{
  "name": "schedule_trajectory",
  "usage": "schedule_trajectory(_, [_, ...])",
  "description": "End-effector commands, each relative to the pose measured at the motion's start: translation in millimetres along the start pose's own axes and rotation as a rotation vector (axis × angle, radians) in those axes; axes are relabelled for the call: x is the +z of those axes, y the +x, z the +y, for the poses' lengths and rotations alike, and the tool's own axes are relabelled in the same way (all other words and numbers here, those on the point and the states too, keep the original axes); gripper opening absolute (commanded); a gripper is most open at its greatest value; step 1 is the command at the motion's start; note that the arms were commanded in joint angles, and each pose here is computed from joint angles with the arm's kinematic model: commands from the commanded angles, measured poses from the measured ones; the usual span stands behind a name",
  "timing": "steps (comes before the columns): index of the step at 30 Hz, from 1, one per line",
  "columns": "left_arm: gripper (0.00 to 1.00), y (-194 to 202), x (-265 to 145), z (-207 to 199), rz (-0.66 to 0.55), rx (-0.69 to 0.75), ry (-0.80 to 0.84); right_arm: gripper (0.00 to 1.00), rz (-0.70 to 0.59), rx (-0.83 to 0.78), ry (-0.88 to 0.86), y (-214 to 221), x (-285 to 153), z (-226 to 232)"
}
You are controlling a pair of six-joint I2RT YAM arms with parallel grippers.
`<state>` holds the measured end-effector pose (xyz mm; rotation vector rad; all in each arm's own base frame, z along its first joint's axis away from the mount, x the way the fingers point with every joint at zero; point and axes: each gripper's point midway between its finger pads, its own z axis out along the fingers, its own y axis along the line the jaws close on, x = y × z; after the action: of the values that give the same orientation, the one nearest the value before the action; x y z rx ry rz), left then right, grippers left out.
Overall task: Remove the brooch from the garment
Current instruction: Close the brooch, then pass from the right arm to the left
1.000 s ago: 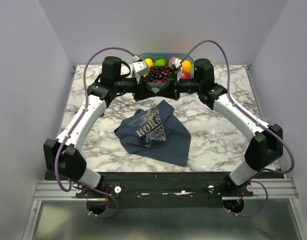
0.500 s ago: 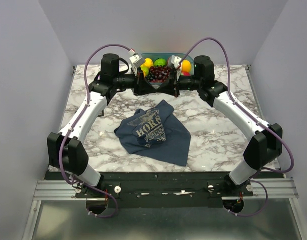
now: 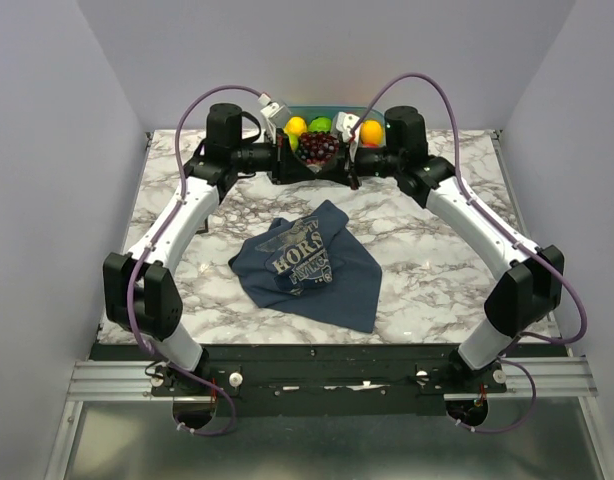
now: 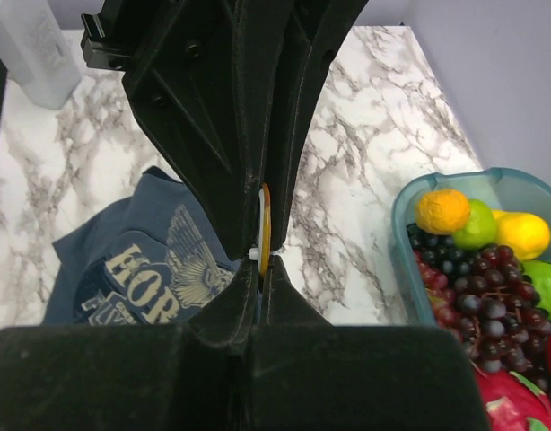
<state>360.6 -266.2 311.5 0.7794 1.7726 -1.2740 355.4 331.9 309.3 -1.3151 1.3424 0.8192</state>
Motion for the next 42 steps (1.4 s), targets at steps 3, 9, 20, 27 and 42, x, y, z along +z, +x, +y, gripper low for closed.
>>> schedule_trajectory(3, [0.0, 2, 23, 40, 0.087, 0.169, -0.246, 0.01, -0.107, -0.113, -0.252, -45, 20, 57])
schedule_trajectory(9, [0.03, 14, 31, 26, 0.155, 0.253, -0.249, 0.01, -0.103, -0.098, -0.24, -46, 24, 53])
schedule_trajectory(20, [0.45, 0, -41, -15, 0.058, 0.372, -0.145, 0.0, -0.076, 0.019, -0.161, -32, 13, 40])
schedule_trajectory(27, [0.49, -14, -45, -28, -0.018, 0.381, -0.134, 0.0, -0.089, 0.016, -0.189, -38, 15, 41])
schedule_trajectory(42, [0.04, -11, -48, -44, -0.018, 0.388, -0.063, 0.0, -0.069, 0.037, -0.179, -29, 11, 47])
